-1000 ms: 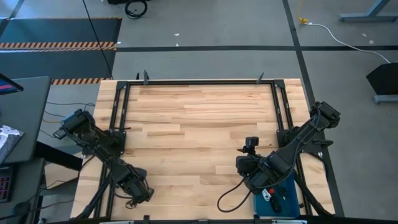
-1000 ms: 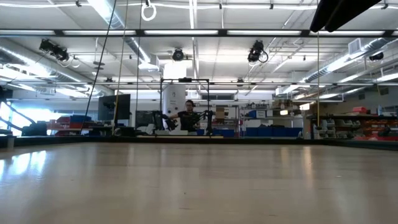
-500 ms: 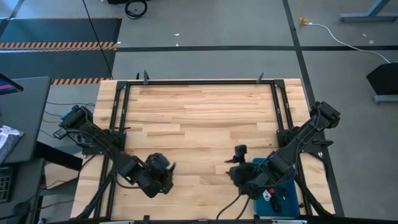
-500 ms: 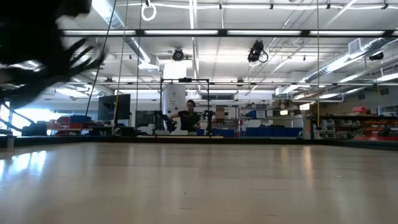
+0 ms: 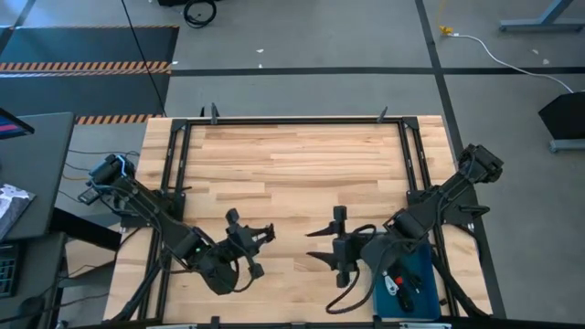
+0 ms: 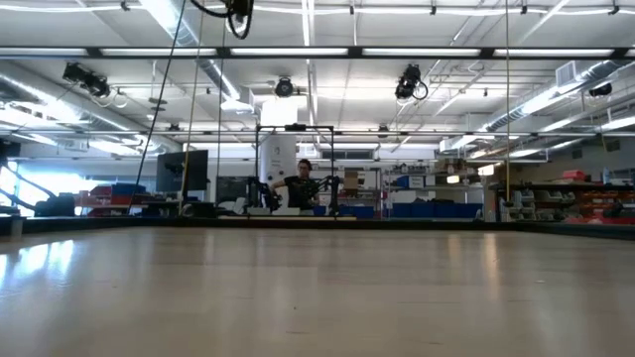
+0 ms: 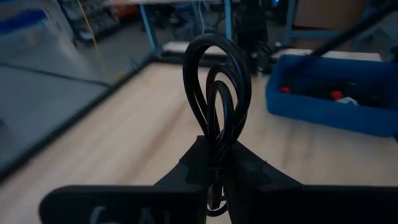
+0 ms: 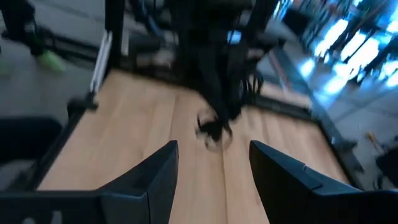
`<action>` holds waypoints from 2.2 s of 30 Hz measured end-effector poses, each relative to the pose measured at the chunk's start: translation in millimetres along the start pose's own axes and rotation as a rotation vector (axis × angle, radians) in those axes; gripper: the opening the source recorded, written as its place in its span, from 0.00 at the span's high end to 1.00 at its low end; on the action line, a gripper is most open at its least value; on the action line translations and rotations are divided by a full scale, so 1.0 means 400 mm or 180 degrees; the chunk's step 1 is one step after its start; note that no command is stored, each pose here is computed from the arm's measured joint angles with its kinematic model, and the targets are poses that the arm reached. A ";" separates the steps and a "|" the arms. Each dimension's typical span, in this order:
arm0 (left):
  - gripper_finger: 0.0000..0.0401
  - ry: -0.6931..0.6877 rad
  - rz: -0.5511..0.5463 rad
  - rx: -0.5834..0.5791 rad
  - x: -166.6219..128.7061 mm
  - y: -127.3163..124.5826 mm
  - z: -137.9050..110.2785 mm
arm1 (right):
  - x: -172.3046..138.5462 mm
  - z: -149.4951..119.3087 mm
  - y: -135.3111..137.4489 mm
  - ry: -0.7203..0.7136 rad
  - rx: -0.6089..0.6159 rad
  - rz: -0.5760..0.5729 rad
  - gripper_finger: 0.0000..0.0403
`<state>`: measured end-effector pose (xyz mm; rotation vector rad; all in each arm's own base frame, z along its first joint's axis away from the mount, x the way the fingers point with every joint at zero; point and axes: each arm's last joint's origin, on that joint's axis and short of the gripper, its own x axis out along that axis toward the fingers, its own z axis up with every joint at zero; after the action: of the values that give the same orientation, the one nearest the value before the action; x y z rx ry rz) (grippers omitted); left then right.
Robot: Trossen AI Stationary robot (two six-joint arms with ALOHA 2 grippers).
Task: Pick and place USB-C Cables
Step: Put the black USB cable into the blue bin
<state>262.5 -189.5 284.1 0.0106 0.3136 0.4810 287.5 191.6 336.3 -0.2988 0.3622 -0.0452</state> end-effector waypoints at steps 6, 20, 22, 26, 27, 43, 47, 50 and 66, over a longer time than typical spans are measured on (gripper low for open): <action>0.92 0.0036 0.0182 0.0103 0.050 0.026 0.009 | 0.042 -0.003 -0.025 -0.0210 0.0078 -0.0145 0.49; 0.92 0.0581 -0.0440 0.0169 0.224 0.208 -0.007 | 0.045 -0.069 -0.158 0.0169 0.0057 -0.0614 0.49; 0.92 0.0424 -0.0653 0.0151 0.230 0.228 -0.009 | 0.032 -0.077 -0.177 0.0128 0.0080 -0.0650 0.49; 0.92 -0.0067 -0.1177 0.0034 0.241 0.263 -0.016 | 0.019 -0.103 -0.216 0.0009 0.0221 -0.0605 0.49; 0.92 -0.0196 -0.1314 -0.0024 0.242 0.274 -0.011 | 0.019 -0.111 -0.223 -0.0003 0.0251 -0.0571 0.49; 0.91 -0.0569 -0.1709 -0.0158 0.240 0.287 0.009 | 0.027 -0.154 -0.239 -0.0232 0.0541 -0.0314 0.49; 0.91 -0.0615 -0.1770 -0.0162 0.231 0.276 0.011 | 0.035 -0.148 -0.238 -0.0333 0.0556 -0.0236 0.49; 0.91 -0.0654 -0.1772 -0.0174 0.228 0.272 0.013 | 0.048 -0.146 -0.235 -0.0414 0.0566 -0.0138 0.49; 0.91 -0.0804 -0.1822 -0.0156 0.245 0.258 0.010 | 0.080 -0.153 -0.231 -0.0465 0.0559 -0.0006 0.49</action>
<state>299.1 -52.9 267.5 -0.0643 0.0474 -0.0827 296.4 83.1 298.3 -0.1275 0.2113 -0.0563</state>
